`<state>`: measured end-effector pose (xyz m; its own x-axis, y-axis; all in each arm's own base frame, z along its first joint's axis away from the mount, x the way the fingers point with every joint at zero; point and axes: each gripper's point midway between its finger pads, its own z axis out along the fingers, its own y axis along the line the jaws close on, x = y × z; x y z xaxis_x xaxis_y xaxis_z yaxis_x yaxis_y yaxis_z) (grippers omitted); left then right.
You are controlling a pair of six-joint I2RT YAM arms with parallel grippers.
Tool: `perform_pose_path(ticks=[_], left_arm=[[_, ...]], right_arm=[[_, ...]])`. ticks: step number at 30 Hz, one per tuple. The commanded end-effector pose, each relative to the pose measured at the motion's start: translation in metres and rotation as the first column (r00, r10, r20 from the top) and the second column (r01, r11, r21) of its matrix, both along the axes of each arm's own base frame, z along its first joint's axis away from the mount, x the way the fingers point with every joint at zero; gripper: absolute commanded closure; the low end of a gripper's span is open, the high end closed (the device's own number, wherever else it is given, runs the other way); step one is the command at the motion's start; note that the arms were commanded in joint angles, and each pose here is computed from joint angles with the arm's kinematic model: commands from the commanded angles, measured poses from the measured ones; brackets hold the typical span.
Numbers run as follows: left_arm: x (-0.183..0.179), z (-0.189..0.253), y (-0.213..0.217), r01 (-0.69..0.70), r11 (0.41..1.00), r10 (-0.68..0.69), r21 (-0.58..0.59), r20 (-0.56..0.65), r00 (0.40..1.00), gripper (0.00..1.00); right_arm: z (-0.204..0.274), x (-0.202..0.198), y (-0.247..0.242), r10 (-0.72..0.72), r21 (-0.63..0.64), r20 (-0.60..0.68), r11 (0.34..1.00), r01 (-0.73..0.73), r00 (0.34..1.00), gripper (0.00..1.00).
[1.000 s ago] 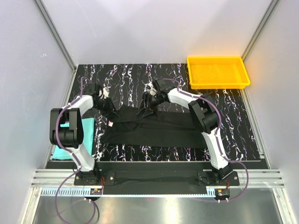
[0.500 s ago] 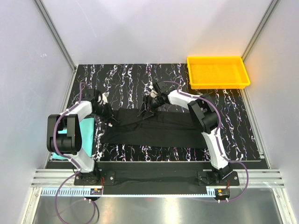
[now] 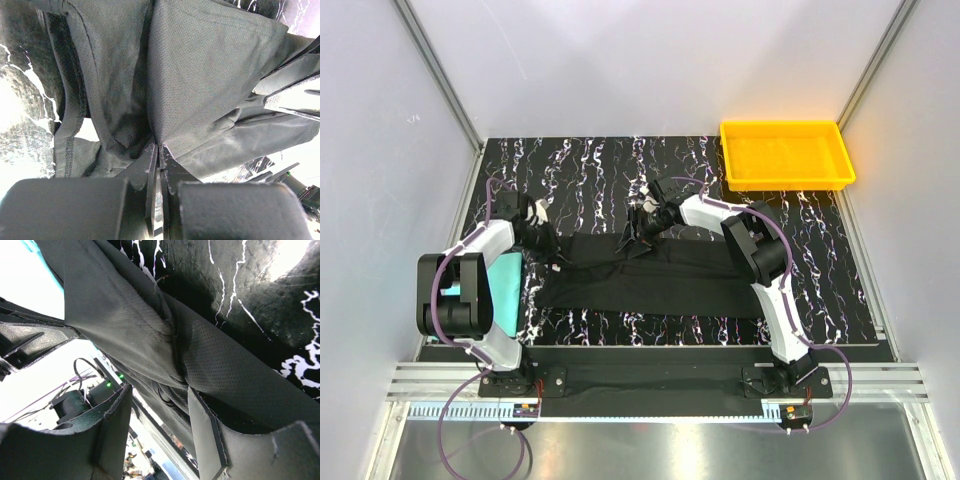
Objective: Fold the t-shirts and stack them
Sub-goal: Fold the tshirt
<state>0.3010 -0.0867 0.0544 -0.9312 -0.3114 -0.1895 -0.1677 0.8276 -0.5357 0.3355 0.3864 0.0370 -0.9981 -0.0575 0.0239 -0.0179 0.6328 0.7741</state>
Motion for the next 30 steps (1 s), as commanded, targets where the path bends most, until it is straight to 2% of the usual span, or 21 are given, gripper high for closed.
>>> perform_pose_path(ticks=[1,15,30], left_arm=[[0.004,0.010,0.004,-0.005,1.000,0.004,0.014,0.047,0.999,0.94],[0.004,0.021,0.009,-0.012,1.000,0.010,0.025,0.063,0.998,0.96],[-0.001,0.025,0.009,-0.015,1.000,0.014,0.023,0.075,0.997,0.98]], right_arm=[[0.030,0.000,0.010,0.033,0.060,0.063,0.998,-0.037,0.997,0.44],[0.043,0.000,0.002,0.026,0.052,0.110,0.998,-0.032,0.994,0.44],[0.025,-0.004,0.008,0.066,0.073,0.060,0.995,-0.071,0.996,0.44]])
